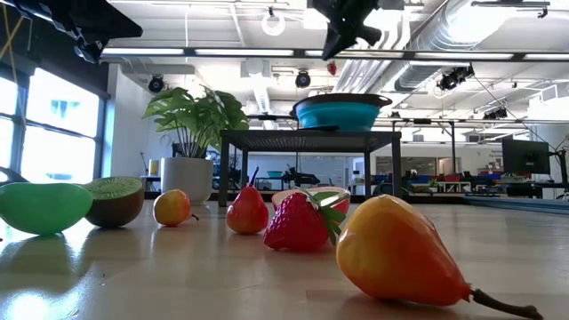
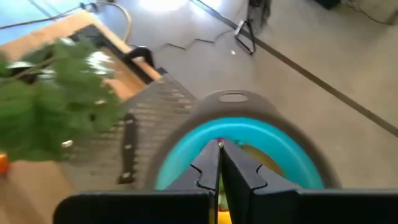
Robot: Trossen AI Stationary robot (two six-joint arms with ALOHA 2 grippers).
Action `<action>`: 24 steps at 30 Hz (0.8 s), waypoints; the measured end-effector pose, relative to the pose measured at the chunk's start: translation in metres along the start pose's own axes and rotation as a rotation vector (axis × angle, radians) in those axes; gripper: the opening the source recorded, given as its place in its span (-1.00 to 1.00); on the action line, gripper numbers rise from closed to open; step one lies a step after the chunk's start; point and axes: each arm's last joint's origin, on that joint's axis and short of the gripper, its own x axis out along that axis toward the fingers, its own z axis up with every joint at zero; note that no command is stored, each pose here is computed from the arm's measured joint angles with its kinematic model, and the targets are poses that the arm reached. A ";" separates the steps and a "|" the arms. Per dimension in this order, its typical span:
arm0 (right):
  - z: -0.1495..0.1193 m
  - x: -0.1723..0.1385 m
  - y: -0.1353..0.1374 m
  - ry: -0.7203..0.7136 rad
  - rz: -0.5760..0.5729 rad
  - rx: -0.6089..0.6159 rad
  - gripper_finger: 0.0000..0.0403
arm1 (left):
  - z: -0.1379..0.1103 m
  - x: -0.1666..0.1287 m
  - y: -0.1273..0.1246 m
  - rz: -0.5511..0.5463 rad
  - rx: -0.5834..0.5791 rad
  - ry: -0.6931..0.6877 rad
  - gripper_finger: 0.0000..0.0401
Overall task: Pick & Place Fruit
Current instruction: Put the red strawberry in the blue bowl on the shelf
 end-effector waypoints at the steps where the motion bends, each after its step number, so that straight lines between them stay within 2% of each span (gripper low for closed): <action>1: 0.000 0.003 -0.004 0.008 -0.012 0.006 -0.98 | 0.000 0.000 0.000 0.008 0.001 -0.002 -1.00; 11: -0.009 0.037 -0.034 0.146 -0.113 0.050 -0.98 | 0.001 0.000 0.003 0.090 0.054 -0.028 -1.00; 18: -0.013 0.058 -0.043 0.190 -0.171 0.041 -0.98 | 0.001 0.000 0.003 0.092 0.053 -0.029 -1.00; 24: -0.016 0.070 -0.042 0.213 -0.182 0.019 -0.98 | 0.001 0.000 0.003 0.091 0.001 -0.031 -1.00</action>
